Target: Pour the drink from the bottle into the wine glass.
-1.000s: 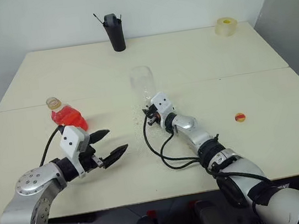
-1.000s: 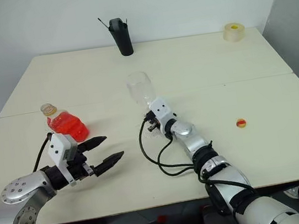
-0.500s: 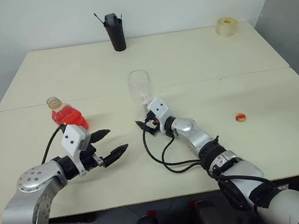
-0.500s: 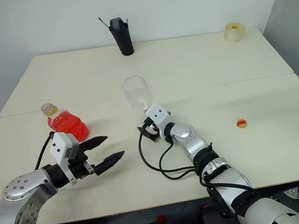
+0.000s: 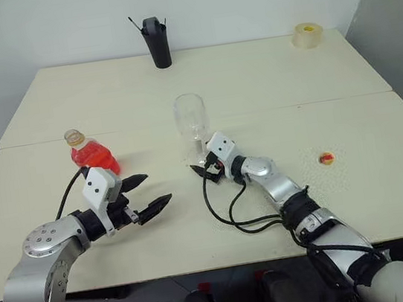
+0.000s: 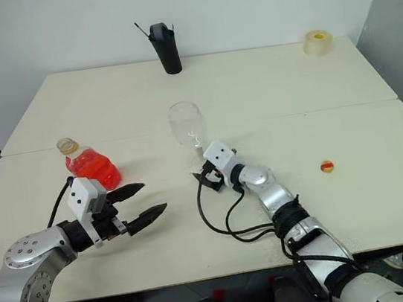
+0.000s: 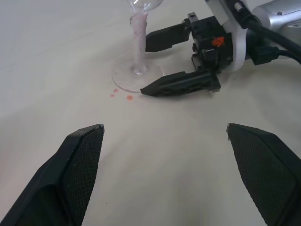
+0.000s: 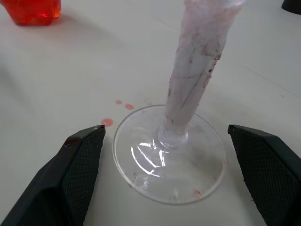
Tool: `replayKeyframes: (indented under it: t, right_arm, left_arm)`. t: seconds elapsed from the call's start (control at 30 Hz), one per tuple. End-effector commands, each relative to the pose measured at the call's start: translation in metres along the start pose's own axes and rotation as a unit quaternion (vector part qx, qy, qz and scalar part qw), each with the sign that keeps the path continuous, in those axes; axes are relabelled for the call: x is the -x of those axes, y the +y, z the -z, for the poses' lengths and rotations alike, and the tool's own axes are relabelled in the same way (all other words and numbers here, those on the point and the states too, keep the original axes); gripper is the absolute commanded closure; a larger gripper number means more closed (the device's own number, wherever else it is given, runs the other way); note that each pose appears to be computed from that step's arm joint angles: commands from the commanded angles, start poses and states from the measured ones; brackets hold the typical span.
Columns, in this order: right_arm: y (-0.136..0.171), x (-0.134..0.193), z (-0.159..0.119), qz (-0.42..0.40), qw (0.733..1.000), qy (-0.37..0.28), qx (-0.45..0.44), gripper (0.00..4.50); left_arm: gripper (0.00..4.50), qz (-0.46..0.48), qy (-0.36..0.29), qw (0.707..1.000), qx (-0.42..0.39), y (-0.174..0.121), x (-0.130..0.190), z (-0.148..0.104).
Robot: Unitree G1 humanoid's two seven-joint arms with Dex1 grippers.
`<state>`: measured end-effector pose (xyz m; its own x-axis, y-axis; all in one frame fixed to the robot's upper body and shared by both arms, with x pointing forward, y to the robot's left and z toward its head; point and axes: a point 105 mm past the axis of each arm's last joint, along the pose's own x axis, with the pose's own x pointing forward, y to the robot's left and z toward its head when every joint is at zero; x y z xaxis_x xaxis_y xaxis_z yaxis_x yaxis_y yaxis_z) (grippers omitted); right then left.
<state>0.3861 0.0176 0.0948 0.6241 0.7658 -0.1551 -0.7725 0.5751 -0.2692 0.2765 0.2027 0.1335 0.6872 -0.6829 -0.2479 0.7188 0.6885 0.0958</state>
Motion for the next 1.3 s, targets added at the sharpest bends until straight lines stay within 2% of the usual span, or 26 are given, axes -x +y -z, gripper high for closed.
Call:
replayKeyframes:
  t: [0.03, 0.2, 0.4, 0.5, 0.63, 0.73, 0.93, 1.3]
  right_arm:
    - [0.009, 0.012, -0.011, -0.043, 0.999, -0.005, 0.019, 0.03]
    - [0.003, 0.042, -0.022, -0.059, 0.998, 0.005, 0.022, 0.03]
    - [-0.014, 0.096, -0.049, -0.092, 0.993, 0.045, 0.056, 0.03]
    - [-0.016, 0.131, -0.088, -0.123, 0.988, 0.05, 0.075, 0.03]
    - [-0.031, 0.152, -0.132, -0.109, 0.991, 0.02, 0.078, 0.03]
    - [-0.038, 0.157, -0.155, -0.105, 0.991, 0.008, 0.079, 0.03]
    - [-0.032, 0.15, -0.178, -0.121, 0.99, 0.01, 0.072, 0.03]
    - [-0.026, 0.136, -0.177, -0.126, 0.99, 0.023, 0.062, 0.03]
  left_arm:
    - [0.0, -0.009, -0.011, 1.0, -0.019, 0.003, 0.006, -0.008]
    - [0.0, -0.055, -0.02, 0.998, 0.004, 0.009, 0.017, -0.001]
    - [0.0, -0.14, -0.033, 0.989, 0.024, 0.018, 0.039, 0.013]
    - [0.0, -0.207, -0.051, 0.976, 0.034, 0.032, 0.053, 0.021]
    - [0.0, -0.263, -0.068, 0.962, 0.033, 0.042, 0.065, 0.024]
    - [0.0, -0.3, -0.058, 0.952, 0.009, 0.054, 0.076, 0.028]
    - [0.0, -0.317, -0.081, 0.945, 0.001, 0.073, 0.087, 0.009]
    - [0.0, -0.315, -0.099, 0.943, -0.029, 0.102, 0.071, -0.017]
